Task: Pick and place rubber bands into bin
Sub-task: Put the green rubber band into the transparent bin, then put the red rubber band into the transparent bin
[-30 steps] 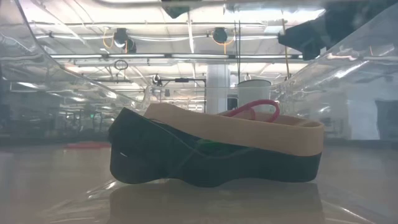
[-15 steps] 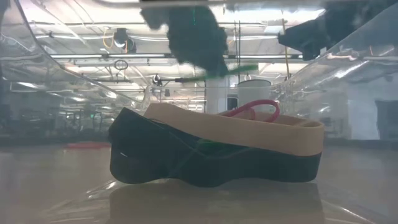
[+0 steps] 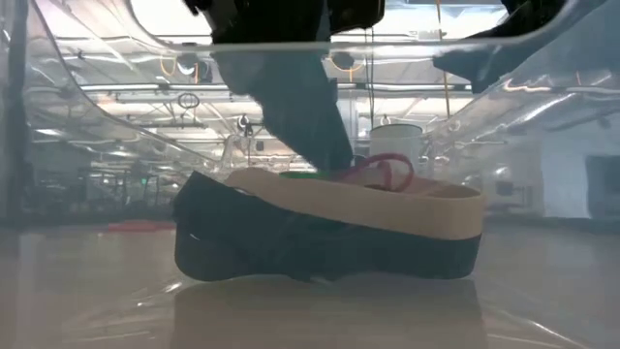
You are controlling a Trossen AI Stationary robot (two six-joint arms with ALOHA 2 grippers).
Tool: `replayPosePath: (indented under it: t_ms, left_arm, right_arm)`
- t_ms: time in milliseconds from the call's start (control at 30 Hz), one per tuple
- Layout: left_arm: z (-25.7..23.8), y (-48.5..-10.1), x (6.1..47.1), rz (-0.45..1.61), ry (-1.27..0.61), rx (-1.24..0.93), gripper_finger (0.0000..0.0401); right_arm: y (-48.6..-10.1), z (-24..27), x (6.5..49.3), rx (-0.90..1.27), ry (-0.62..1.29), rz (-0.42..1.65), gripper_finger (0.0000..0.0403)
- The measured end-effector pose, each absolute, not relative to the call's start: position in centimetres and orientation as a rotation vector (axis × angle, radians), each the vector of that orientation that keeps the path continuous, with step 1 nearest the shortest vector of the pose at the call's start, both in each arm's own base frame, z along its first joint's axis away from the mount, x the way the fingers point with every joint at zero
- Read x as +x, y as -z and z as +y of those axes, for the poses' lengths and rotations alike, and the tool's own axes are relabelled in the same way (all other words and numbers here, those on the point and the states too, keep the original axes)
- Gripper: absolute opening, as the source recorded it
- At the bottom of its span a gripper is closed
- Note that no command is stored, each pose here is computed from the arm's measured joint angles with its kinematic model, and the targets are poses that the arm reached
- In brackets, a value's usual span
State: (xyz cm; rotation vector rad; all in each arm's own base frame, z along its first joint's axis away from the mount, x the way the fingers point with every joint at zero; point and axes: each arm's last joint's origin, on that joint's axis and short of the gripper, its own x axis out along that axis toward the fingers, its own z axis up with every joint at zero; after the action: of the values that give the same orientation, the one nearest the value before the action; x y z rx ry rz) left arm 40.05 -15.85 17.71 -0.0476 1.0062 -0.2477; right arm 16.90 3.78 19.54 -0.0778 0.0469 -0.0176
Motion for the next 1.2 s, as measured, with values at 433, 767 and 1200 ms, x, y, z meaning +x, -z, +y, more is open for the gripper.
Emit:
replayPosePath:
  t_ms: [433,767,1200]
  left_arm:
    - [-15.8,-17.9,40.2,0.981,0.274,-0.007,0.0212]
    - [-15.6,-20.8,39.6,0.914,0.283,-0.037,0.0212]
    - [-12.1,-32.2,35.7,0.624,0.264,-0.12,0.0212]
  right_arm:
    - [-19.1,3.8,16.9,-0.09,0.016,0.088,0.0139]
    - [-19.1,3.8,16.9,-0.092,0.016,0.087,0.0139]
    - [-19.2,3.8,16.9,-0.065,0.017,0.083,0.0139]
